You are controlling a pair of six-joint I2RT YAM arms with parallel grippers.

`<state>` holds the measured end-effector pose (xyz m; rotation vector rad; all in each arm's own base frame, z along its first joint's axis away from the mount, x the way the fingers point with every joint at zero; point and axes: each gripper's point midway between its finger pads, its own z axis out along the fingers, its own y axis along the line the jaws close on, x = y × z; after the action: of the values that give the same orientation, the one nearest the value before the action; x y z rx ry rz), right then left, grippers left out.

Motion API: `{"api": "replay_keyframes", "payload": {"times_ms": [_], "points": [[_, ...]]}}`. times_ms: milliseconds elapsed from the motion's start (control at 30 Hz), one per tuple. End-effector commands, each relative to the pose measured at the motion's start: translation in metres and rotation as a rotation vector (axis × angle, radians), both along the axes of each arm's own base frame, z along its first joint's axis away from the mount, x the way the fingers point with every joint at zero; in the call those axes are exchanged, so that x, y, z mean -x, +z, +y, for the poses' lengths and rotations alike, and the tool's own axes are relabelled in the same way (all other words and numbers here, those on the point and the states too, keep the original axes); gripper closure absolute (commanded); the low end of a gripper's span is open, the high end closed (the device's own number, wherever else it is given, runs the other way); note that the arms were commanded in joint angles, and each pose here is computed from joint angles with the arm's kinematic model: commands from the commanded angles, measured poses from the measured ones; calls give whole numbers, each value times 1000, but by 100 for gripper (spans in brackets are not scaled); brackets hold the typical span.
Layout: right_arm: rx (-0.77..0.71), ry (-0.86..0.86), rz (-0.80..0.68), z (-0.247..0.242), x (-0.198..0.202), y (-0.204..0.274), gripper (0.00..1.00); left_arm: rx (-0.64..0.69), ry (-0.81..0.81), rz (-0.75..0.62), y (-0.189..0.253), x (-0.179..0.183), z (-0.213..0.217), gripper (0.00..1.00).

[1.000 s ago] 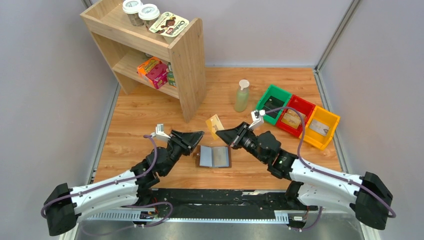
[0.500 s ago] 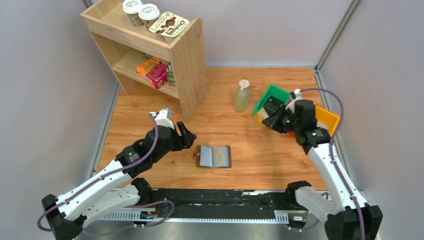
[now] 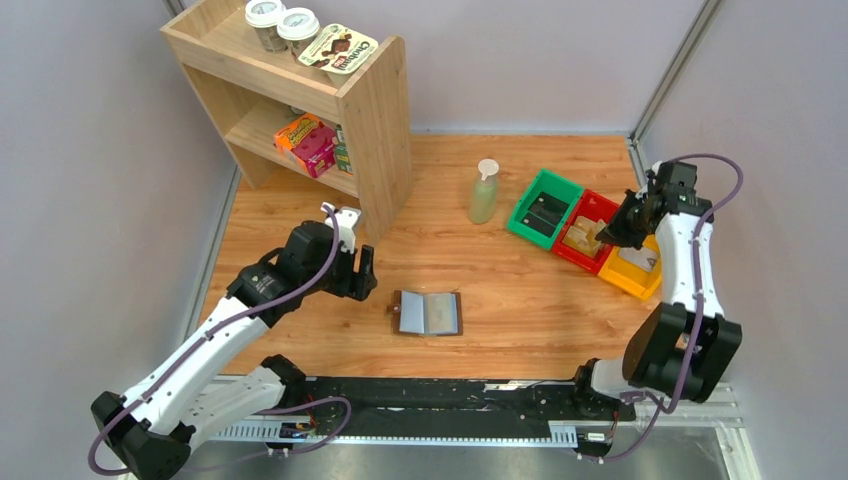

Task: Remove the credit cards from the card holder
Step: Place the credit card in the storage box.

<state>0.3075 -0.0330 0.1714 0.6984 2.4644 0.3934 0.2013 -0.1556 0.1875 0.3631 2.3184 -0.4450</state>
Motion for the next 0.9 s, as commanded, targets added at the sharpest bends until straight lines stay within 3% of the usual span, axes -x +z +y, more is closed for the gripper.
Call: {"api": "replay_keyframes", "payload": {"times_ms": [0, 100, 567, 800, 867], "points": [[51, 69, 88, -13, -7, -2, 100, -34, -100, -42, -11, 3, 0, 22], [30, 100, 183, -17, -13, -21, 100, -70, -96, -55, -11, 1, 8, 22], [-84, 297, 232, 12, -65, -57, 100, -107, -12, -66, -15, -5, 26, 23], [-7, 258, 358, -8, -64, -82, 85, -117, 1, -69, -16, -6, 29, 23], [39, 225, 362, -17, -64, -79, 72, -115, 4, -69, -16, -6, 29, 23]]}}
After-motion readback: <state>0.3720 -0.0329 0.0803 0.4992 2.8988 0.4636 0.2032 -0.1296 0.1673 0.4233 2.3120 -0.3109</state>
